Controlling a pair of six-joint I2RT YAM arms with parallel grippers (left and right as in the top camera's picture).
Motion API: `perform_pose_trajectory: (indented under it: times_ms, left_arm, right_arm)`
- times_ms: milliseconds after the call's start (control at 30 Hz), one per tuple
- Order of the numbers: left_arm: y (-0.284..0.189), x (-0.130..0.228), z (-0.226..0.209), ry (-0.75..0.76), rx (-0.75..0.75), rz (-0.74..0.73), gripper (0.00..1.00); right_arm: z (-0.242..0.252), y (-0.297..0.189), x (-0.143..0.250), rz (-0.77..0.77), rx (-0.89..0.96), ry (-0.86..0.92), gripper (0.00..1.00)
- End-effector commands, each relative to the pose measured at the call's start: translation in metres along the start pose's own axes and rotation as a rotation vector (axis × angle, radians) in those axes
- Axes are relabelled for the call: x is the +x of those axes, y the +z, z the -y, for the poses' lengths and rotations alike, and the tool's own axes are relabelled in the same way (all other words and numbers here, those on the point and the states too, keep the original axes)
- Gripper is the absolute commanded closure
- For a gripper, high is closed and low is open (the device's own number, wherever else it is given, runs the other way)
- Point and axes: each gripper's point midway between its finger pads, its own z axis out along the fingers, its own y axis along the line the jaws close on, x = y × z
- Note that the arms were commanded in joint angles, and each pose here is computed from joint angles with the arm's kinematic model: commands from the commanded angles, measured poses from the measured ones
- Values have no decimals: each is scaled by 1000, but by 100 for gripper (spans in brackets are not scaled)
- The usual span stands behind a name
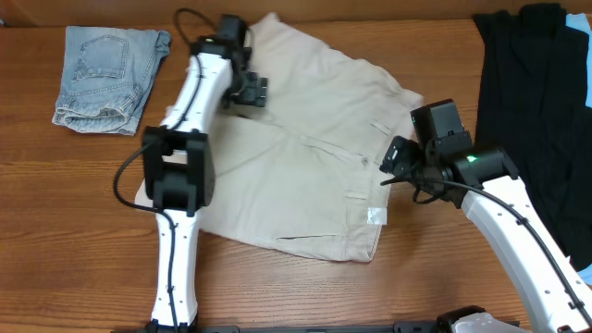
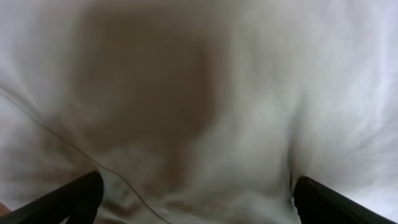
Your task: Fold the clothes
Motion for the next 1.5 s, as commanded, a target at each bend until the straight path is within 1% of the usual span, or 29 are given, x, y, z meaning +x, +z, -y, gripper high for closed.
perform_pose_trajectory:
  times_ms: [0,133,233,367,467,533,600,767,800,900,1033,1200,1300,1367,1467]
  left_arm:
    - [35,54,-14,-111,4,-218,0]
    - [24,90,-14,-106,-19,-371,0]
    - [19,104,-13,-102,-24,-431,0]
    - [17,106,-13,-102,-26,-442,0]
    - [13,100,-14,-100,-31,-423,0]
    - [1,88,-16,-97,-39,-382,0]
    - [-16,71,-18,-94,-52,-323,0]
    - [-82,19,-18,-85,-44,-98,0]
    - [-105,5,-17,-86,-36,-25,0]
    - [-146,-13,-15,-89,-22,96,0]
    - [-193,-25,-13,-94,-1,213,0]
    - [-230,-33,-16,-92,-4,322,0]
    - [-235,-37,-22,-100,-36,349,0]
    - [-235,-37,-25,-103,-50,349,0]
    - [-234,-37,-25,-102,-51,348,0]
  right_arm:
    - [-4,12,-10,21,7,-30,9]
    - [-13,40,-19,24,10,-32,9]
    - [-14,62,-20,5,26,-55,9]
    - [-9,86,-23,-16,50,-43,9]
    - [-20,99,-22,-42,-13,-119,9]
    - [-31,108,-20,-59,-68,-190,10]
    - [-33,117,-20,-61,-77,-236,11]
    - [-31,140,-10,-111,-76,-314,14]
    - [-30,144,-7,-122,-70,-314,15]
    - [-28,150,-4,-136,-62,-314,19]
    - [-26,159,-2,-144,-58,-335,24]
    - [-17,177,5,-167,-20,-333,27]
    - [-13,188,11,-193,-5,-332,27]
    - [-9,195,15,-207,8,-331,30]
    - [6,203,12,-190,93,-302,32]
